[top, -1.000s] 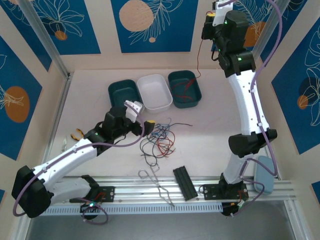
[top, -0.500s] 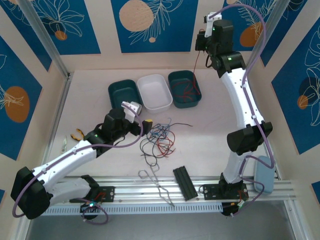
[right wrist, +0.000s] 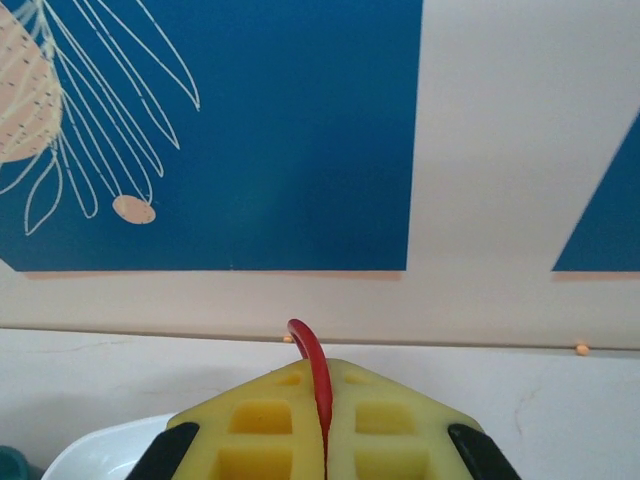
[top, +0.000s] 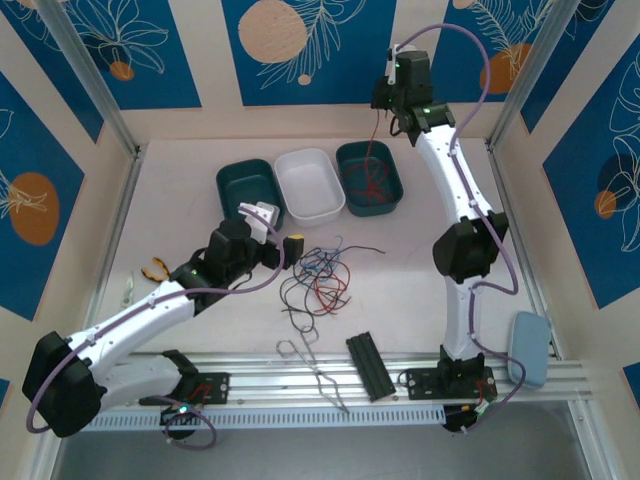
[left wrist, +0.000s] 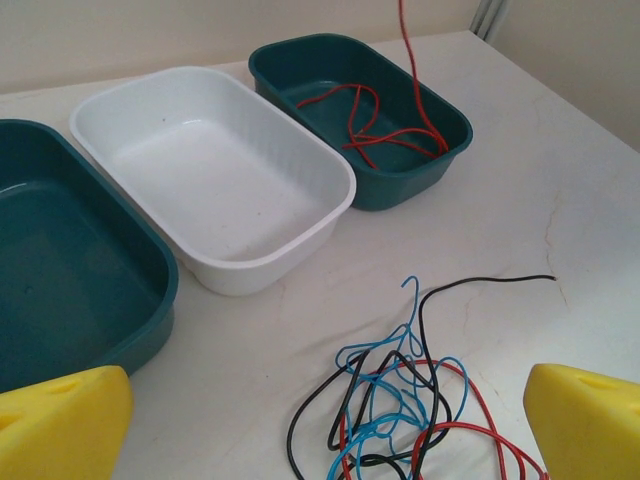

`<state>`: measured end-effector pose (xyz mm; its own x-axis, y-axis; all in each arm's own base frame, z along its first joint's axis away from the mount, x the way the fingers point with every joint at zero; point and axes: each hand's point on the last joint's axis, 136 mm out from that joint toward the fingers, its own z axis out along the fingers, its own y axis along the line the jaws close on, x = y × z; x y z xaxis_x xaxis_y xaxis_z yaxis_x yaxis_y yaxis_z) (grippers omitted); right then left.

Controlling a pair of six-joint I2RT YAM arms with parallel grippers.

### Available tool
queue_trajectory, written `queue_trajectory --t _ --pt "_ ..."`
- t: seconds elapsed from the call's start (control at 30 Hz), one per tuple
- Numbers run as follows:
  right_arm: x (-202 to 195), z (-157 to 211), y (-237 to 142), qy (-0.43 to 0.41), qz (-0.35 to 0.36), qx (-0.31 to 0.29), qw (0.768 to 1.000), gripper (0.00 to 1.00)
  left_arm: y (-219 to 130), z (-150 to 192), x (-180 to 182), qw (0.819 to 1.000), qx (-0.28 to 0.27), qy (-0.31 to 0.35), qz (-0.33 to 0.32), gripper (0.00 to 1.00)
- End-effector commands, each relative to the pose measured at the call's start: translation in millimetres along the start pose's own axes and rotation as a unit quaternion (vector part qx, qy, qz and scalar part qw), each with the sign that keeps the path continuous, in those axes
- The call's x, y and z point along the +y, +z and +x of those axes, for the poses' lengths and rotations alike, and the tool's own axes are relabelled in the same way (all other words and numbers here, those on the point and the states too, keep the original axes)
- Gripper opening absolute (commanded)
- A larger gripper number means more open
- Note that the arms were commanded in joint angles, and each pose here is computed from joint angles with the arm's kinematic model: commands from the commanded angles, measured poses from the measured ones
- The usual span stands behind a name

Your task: Untangle the cables

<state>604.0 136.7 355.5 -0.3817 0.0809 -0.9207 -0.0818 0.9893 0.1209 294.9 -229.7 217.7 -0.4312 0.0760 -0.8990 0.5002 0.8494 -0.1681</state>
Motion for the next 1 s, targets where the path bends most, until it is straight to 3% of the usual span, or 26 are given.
queue_trajectory --t 0.0,0.3,0.97 --pt "-1.2 5.9 16.6 0.013 0.012 0.009 1.0 0.0 3.7 -0.9 -0.6 1.0 -0.008 -0.017 -0.001 1.0" --pt "-40.0 66.0 61.2 0.031 0.054 0.091 0.994 0.0 14.4 5.5 -2.7 1.0 0.014 -0.019 0.002 1.0" --pt "-33.4 187.3 32.4 0.066 0.049 0.278 0.957 0.0 33.1 18.7 -5.6 0.998 0.057 -0.039 0.002 1.0"
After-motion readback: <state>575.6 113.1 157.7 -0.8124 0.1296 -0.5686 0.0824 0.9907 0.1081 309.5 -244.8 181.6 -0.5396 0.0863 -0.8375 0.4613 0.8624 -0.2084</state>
